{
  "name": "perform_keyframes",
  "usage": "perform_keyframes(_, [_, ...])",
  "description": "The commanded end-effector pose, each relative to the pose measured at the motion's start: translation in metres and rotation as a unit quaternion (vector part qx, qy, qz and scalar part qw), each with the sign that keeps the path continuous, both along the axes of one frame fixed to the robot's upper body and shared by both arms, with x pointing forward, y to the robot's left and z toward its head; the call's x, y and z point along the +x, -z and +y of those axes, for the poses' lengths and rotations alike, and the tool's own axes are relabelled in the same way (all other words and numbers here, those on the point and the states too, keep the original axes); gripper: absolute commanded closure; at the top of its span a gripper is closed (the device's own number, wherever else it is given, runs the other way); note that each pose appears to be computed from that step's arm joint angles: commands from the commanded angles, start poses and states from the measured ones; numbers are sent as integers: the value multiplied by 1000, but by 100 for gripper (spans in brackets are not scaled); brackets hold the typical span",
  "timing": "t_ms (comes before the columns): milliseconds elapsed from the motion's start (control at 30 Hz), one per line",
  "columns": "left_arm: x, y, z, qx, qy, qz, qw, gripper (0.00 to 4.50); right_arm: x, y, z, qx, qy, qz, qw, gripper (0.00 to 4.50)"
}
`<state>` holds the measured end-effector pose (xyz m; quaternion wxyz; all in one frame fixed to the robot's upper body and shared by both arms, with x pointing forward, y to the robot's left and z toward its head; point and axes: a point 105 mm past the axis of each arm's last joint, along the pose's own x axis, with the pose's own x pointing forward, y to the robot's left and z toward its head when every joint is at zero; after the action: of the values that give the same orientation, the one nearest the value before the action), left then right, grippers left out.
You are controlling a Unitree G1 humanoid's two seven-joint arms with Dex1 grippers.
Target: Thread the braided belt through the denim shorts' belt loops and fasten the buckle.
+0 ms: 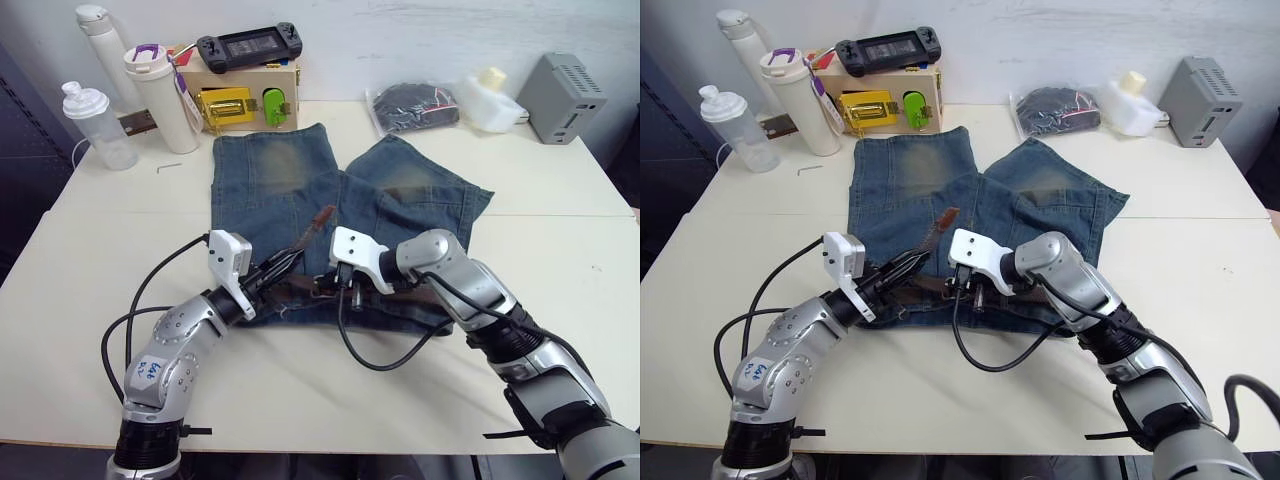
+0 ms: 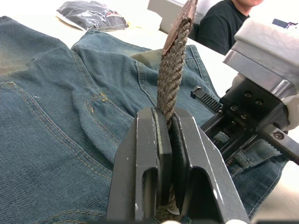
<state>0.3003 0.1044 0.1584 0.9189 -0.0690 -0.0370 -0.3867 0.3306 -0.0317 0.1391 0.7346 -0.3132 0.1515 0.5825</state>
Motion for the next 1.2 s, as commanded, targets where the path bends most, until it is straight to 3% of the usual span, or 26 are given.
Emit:
perform_keyframes(33, [-5, -13, -2, -5, 5, -29, 1000, 450, 4, 6, 0, -22, -1, 2, 1000, 442])
perform_keyframes(367, [-3, -17, -3, -3, 9, -37, 999, 450, -2, 40, -11, -135, -23, 70, 988, 442])
perform_keyframes(800, [17, -73, 4, 56, 81, -124, 987, 450, 18, 73, -12, -187, 38, 100, 976, 442])
perform_keyframes(1200, [44, -92, -3, 125, 198, -163, 958, 450, -17, 111, -7, -237, -38, 117, 964, 442])
